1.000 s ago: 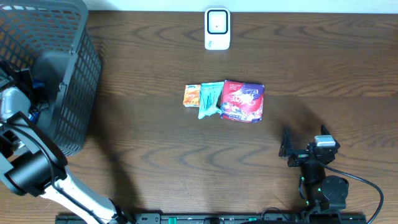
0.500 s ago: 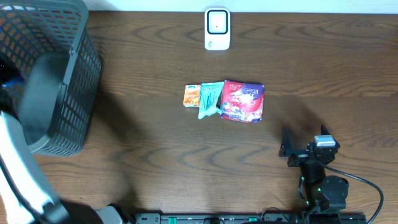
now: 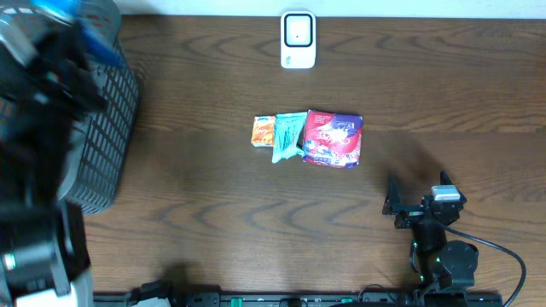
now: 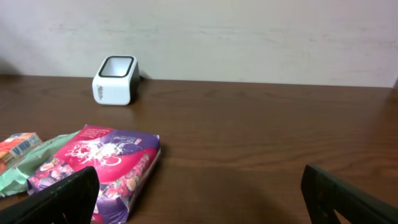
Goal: Scan the item barcode
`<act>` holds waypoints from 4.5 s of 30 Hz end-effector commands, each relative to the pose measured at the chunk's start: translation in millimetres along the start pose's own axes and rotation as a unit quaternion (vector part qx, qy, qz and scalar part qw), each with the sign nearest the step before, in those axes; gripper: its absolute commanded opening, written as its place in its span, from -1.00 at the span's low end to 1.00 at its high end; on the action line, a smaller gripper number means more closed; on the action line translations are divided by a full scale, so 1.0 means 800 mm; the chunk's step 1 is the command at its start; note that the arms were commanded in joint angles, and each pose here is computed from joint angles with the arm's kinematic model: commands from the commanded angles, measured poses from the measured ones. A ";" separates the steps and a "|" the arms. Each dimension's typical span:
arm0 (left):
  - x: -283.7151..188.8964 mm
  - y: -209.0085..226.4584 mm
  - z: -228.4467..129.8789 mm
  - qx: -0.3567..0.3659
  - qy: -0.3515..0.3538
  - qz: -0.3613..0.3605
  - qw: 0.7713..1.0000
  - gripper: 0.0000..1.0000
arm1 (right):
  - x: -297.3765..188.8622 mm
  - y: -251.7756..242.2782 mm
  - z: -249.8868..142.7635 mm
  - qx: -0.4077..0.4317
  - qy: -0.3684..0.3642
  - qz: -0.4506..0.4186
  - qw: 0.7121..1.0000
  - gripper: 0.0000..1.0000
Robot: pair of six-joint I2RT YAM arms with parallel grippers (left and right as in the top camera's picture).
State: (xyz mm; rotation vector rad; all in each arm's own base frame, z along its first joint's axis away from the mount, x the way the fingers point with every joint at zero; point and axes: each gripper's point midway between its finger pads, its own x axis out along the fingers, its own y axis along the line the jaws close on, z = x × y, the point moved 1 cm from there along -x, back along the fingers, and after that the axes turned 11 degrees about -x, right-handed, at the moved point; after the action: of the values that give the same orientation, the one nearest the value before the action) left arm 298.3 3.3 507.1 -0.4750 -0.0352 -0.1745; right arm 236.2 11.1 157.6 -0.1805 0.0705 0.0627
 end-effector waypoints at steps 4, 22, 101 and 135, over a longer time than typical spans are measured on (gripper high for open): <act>0.001 -0.048 -0.074 -0.060 0.105 -0.021 0.992 -0.86 | 0.000 0.000 -0.001 0.005 0.000 -0.001 1.000 0.98; 0.137 0.087 -0.414 0.067 0.328 0.350 0.875 -0.86 | 0.000 0.000 -0.001 0.005 0.000 -0.001 1.000 0.99; -0.044 0.052 -0.264 0.034 0.344 0.309 0.886 0.96 | 0.000 0.000 -0.001 0.005 0.000 -0.001 1.000 0.98; -0.044 0.052 -0.264 0.034 0.344 0.309 0.886 0.96 | 0.000 0.000 -0.001 0.005 0.000 -0.001 1.000 0.99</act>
State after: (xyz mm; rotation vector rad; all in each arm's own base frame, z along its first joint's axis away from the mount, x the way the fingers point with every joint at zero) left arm 269.7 -54.8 295.8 -0.3235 0.8068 0.2859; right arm 236.3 11.1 157.7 -0.1805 0.0701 0.0627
